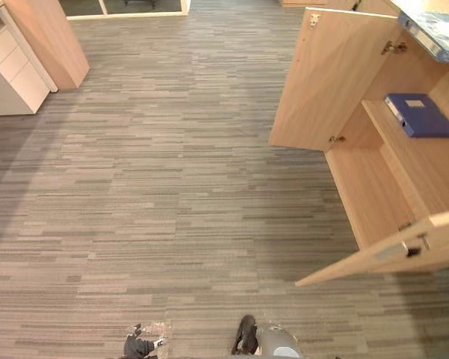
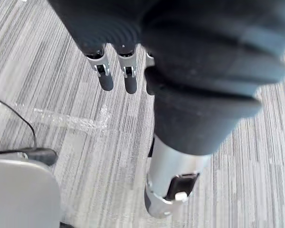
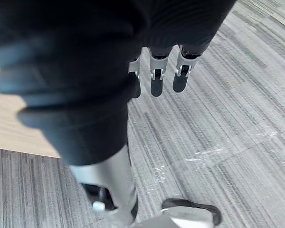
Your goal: Walk over to the cabinet, pick up the folder, carry it to the office cabinet, place the folder inside the office cabinet, then close the office cabinet door
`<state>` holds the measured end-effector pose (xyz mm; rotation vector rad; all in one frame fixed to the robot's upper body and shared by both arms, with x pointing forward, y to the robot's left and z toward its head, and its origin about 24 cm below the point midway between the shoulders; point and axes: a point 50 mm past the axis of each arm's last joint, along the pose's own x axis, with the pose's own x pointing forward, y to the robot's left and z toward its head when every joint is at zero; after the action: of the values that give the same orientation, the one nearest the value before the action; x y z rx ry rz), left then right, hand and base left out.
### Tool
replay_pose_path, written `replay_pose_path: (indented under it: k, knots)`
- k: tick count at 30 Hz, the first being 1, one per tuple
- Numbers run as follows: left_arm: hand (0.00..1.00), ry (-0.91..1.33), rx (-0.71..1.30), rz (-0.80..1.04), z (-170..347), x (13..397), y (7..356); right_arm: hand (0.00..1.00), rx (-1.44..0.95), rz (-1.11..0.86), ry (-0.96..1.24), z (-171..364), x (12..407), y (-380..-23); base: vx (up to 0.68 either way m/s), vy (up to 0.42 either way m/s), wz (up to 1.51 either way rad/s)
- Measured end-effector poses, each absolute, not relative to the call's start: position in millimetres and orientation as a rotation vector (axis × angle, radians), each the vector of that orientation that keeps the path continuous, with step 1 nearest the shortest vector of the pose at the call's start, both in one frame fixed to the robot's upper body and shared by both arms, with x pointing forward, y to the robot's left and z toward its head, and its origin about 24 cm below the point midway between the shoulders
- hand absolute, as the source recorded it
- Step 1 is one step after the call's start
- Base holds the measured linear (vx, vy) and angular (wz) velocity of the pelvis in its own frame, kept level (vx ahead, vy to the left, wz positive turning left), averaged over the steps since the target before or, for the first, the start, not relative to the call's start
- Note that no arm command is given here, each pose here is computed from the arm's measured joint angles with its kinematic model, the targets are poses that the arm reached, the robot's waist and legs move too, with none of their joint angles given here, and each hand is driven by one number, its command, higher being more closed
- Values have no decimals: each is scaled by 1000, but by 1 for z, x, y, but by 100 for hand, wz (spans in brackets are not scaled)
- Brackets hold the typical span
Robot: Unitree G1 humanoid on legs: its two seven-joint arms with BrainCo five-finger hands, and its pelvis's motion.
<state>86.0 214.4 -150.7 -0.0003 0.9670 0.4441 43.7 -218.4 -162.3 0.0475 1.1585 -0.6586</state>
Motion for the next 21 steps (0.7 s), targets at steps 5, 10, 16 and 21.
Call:
replay_pose_path:
  k: [5, 10, 16, 21]
  knots:
    - [0, 918, -141, 523, -148, 97, 203, 0, 79, -641, 1030, -154, 82, -219, 389, -106, 5]
    - [0, 869, -128, 547, -143, 106, 206, 0, 109, -584, 1004, -153, 110, -205, 284, 93, -57]
    - [0, 856, -128, 559, -142, 109, 203, 0, 91, -589, 1059, -158, 93, -207, 281, 331, -30]
    - [0, 826, -106, 598, -137, 113, 214, 0, 82, -521, 1058, -158, 101, -192, 247, 276, -12]
